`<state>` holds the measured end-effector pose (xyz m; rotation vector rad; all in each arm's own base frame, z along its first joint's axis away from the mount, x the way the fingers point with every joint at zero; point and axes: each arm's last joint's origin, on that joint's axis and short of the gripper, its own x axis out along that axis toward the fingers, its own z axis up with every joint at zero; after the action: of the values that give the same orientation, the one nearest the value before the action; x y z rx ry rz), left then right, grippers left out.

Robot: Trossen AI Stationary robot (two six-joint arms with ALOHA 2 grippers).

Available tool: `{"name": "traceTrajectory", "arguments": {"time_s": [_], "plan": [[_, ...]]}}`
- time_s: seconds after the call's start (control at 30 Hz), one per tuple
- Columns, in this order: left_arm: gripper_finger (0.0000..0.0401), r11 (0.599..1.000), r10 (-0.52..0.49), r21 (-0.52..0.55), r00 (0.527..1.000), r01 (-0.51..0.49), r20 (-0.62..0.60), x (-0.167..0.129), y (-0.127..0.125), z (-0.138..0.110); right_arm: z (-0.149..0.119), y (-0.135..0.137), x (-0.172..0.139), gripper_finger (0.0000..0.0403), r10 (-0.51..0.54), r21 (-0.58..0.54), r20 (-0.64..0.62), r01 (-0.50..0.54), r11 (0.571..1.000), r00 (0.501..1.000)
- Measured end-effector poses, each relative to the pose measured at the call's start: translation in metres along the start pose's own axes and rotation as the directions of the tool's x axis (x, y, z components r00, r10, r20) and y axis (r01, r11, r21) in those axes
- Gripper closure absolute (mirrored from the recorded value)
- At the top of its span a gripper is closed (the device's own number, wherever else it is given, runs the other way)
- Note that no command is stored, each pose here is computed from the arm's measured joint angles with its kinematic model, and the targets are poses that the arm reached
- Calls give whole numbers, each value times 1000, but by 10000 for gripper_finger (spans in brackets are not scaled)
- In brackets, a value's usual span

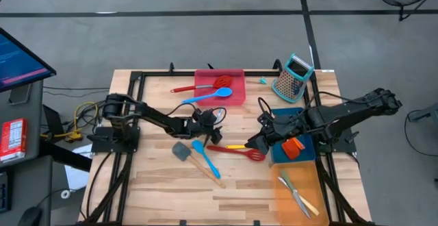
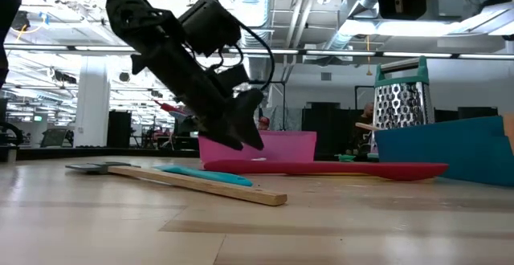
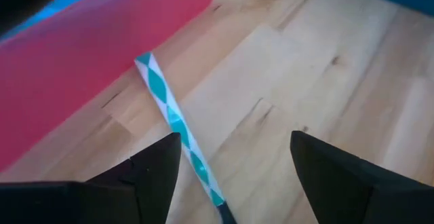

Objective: Pick & Place Kitchen Items
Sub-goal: Put the blue kitchen knife into the orange bin

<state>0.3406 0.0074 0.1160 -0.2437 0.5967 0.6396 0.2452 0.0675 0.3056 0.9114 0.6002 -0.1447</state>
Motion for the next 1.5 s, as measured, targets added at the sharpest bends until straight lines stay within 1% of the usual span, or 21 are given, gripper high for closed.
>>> {"name": "traceTrajectory", "arguments": {"time_s": [0.07,0.13,0.33,0.47,0.67,0.77,0.97,1.2,1.27,1.4,1.5], "plan": [[140,999,33,-4,999,-33,1,3,1,-3,0,0,0,212,0,0,0,0,1000,1000],[140,999,44,-10,999,-44,-6,4,1,-6,0,0,0,212,0,-1,0,0,1000,1000],[153,998,2,-60,999,-4,-32,5,-2,-10,0,0,0,212,0,-16,0,0,1000,1000],[165,998,16,-60,998,-20,-59,12,-5,-23,0,0,0,212,0,-19,0,0,1000,1000],[184,998,30,-57,998,-34,-55,12,-9,-28,-1,1,0,212,3,-22,-5,-4,1000,1000],[214,998,37,-52,997,-40,-64,12,-8,-29,-2,1,0,212,6,-15,-9,-7,1000,1000],[302,996,65,-49,993,-70,-98,12,-5,-33,-6,4,-1,212,16,-22,-19,-16,1000,1000],[382,998,40,-49,992,-46,-124,11,-5,-34,-6,4,-1,212,15,-22,-18,-15,1000,1000],[394,998,27,-52,991,-34,-130,11,-6,-34,-6,4,-1,212,15,-22,-17,-15,1000,1000],[395,998,17,-57,992,-24,-129,11,-6,-33,-6,4,-1,212,15,-22,-17,-15,1000,1000],[397,998,-13,-70,993,5,-116,5,-7,-26,-6,4,-1,212,15,-22,-17,-15,1000,1000]]}}
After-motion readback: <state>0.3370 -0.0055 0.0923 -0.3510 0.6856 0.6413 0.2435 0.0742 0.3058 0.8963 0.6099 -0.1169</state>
